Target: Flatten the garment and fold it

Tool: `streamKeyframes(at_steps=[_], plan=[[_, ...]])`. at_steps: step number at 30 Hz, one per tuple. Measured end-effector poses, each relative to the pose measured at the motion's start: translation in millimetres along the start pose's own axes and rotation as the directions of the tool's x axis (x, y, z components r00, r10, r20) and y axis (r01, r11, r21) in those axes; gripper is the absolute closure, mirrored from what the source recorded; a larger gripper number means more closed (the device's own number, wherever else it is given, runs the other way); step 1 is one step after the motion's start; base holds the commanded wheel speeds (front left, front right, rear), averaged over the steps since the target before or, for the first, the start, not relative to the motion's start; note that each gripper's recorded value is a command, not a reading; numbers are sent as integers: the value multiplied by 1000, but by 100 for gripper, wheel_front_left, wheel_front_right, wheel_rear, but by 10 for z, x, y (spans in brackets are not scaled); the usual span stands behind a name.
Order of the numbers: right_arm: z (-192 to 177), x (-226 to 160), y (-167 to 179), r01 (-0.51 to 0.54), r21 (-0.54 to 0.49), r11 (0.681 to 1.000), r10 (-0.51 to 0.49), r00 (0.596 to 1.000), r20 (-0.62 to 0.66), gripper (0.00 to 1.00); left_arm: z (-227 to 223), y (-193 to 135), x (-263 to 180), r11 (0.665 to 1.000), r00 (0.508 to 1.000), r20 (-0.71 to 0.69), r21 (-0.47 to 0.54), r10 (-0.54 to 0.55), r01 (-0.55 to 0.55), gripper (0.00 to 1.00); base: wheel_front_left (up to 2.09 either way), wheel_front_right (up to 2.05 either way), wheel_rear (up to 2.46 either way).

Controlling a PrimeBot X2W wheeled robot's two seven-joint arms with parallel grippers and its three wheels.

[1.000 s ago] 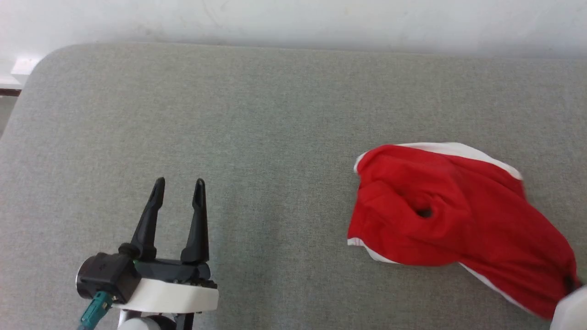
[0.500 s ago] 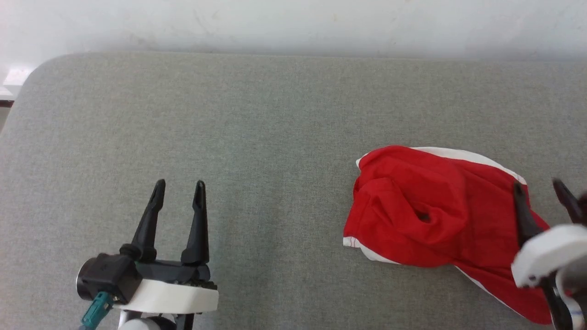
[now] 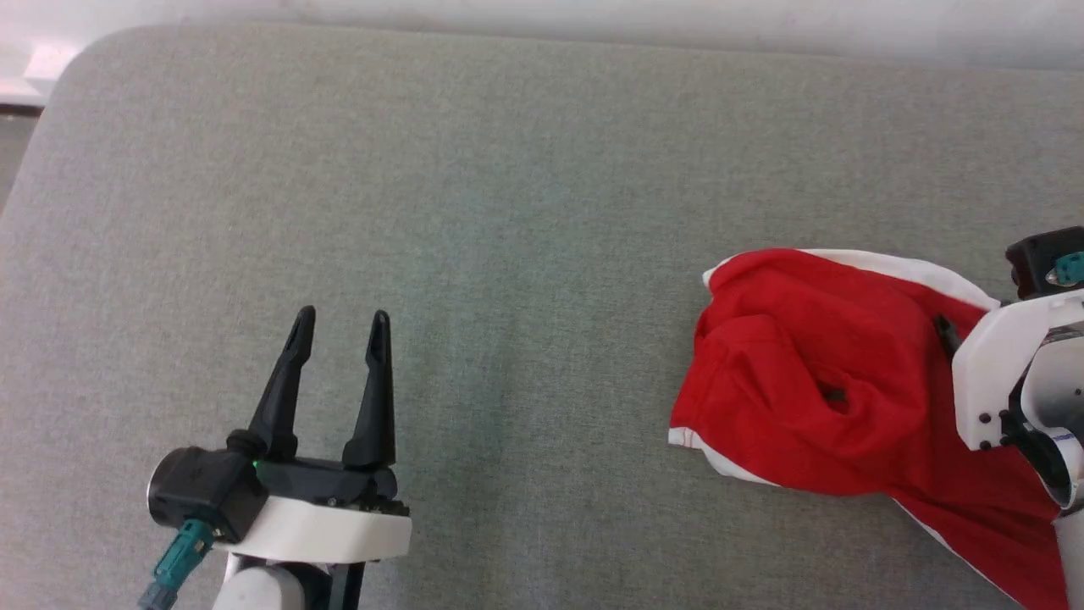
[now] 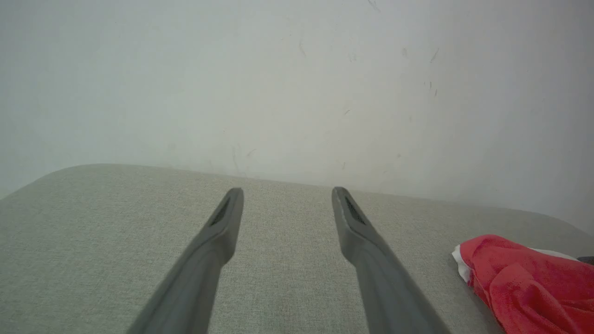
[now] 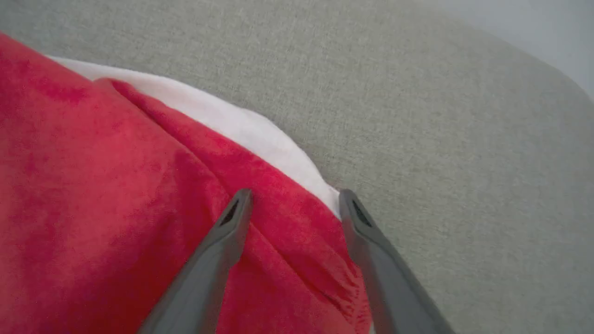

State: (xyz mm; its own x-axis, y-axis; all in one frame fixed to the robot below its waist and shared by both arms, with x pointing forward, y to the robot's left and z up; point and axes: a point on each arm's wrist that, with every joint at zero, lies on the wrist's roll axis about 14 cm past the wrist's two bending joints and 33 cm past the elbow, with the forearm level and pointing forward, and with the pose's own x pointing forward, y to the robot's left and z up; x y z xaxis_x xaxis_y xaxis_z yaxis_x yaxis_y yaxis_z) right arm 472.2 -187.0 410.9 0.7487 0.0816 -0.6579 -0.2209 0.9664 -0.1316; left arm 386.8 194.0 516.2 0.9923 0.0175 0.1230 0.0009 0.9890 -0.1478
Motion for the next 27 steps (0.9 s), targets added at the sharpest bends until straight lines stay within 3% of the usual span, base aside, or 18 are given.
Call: streamKeyframes(at_steps=[5,6,7,8,9,16,22,27], plan=[[-228,187,77,-49,-53,997,42,991,-130,3,-50,70,17,1000,1000,-15,9,16,-16,0,0,0,0],[-208,213,83,-54,-61,997,46,991,-129,53,-59,86,12,1000,1000,-18,9,21,-21,0,0,0,0],[-187,236,99,-61,-73,995,51,991,-126,53,-68,99,9,1000,999,-21,8,25,-25,0,0,0,0],[-151,258,115,-66,-87,994,56,992,-113,82,-77,108,10,1000,999,-24,9,28,-28,0,0,0,0],[-108,280,130,-70,-104,992,60,994,-97,100,-83,115,15,1000,999,-25,10,30,-30,0,0,0,0],[444,445,181,-58,-245,968,76,995,64,100,-113,107,98,1000,999,-26,4,25,-25,0,0,0,0],[1067,626,92,19,-333,943,51,978,202,100,-164,121,188,1000,999,-32,1,26,-26,0,0,0,0],[1307,841,35,70,-382,922,33,966,256,100,-216,178,226,999,998,-44,4,41,-40,0,0,0,0]])
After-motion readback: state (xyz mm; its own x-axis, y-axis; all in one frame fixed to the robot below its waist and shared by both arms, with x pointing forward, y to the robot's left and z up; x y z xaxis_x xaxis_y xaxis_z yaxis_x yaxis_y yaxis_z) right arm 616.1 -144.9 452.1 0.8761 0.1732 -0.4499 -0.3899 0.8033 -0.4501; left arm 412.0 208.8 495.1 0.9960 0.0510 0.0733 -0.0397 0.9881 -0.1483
